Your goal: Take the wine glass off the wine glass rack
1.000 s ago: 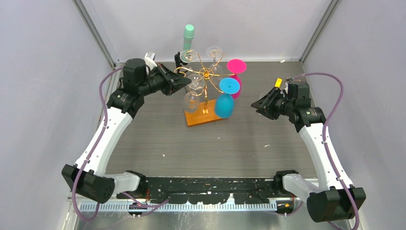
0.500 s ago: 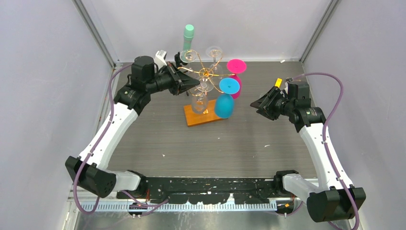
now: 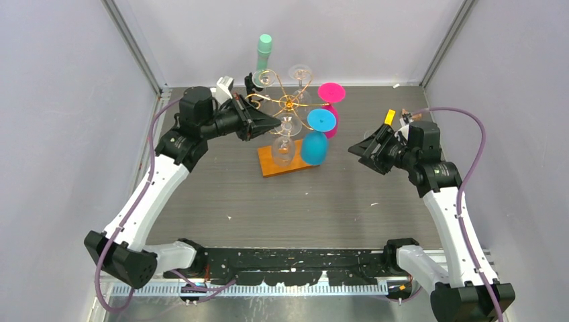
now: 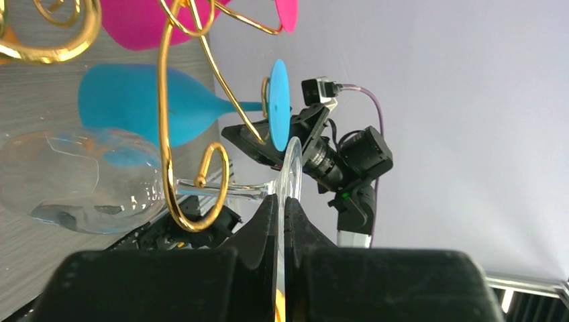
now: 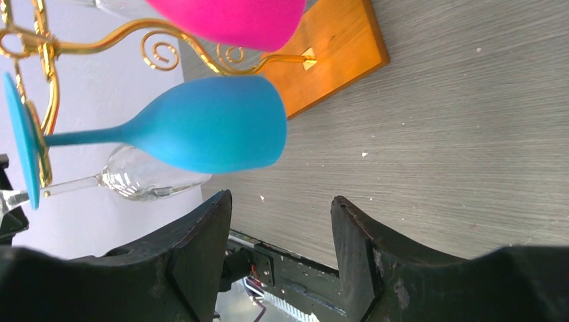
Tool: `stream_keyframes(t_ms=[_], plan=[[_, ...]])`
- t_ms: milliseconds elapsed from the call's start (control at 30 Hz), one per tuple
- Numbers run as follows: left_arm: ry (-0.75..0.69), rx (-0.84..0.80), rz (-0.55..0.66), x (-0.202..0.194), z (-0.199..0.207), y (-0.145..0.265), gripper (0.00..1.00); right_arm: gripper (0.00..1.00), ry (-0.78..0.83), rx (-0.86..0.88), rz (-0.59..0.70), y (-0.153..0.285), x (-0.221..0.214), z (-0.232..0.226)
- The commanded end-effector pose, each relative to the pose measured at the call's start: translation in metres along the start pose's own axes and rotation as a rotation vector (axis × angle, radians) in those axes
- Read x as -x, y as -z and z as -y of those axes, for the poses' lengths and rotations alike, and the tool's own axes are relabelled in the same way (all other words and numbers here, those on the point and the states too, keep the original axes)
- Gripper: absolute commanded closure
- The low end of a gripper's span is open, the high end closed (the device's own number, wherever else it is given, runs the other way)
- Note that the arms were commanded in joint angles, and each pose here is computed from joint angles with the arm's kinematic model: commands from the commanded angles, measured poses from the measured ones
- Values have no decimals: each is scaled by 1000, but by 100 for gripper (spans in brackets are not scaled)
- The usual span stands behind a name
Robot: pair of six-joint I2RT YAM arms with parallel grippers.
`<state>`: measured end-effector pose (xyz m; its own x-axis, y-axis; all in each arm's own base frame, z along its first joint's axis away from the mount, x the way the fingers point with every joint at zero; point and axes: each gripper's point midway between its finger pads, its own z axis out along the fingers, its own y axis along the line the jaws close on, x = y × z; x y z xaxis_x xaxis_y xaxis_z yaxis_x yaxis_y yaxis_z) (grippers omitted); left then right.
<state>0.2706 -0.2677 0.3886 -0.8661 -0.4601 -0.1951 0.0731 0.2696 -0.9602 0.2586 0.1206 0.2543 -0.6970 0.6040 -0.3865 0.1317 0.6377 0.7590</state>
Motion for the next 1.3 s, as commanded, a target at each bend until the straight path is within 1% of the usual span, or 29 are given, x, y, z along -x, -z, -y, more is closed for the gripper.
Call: stream_keyframes(t_ms=[0,100,133,167,200,233,267,300,333,400,533,633,733,933,1000,1100,1133,1267], plan=[[-46,-154,-9,-14,42,24,100,39,79,194,-17,11,-9,-33],[-25,-169,-15,-23,45,35,100,39,151,339,-37,22,-24,-60],[-16,-173,-18,-26,46,38,100,39,183,403,-19,26,-25,-76],[-7,-174,-20,-29,45,41,100,39,221,458,-40,31,-39,-88],[4,-176,-23,-33,44,44,100,39,258,501,-7,33,-39,-100],[13,-178,-26,-36,43,47,100,39,301,548,-33,39,-55,-113],[23,-178,-28,-38,42,50,100,39,341,555,16,38,-53,-120],[32,-181,-34,-42,41,52,100,39,382,596,-4,44,-67,-133],[43,-188,-40,-45,41,56,100,39,418,596,40,43,-65,-138],[59,-194,-49,-49,41,59,100,40,484,662,19,46,-85,-159],[73,-203,-58,-55,41,66,100,40,573,742,82,49,-92,-191],[87,-210,-65,-59,43,70,100,40,615,771,126,46,-92,-206],[101,-219,-72,-61,46,74,100,40,672,785,117,39,-99,-216],[156,-254,-92,-65,50,77,100,40,782,914,100,41,-115,-239],[172,-261,-93,-65,52,78,100,42,801,956,91,41,-120,-244],[176,-263,-85,-64,53,79,100,49,816,1006,80,42,-126,-251],[178,-265,-86,-64,54,80,100,54,818,1017,76,43,-127,-252],[191,-283,-80,-62,59,81,100,66,802,1031,78,43,-126,-258]])
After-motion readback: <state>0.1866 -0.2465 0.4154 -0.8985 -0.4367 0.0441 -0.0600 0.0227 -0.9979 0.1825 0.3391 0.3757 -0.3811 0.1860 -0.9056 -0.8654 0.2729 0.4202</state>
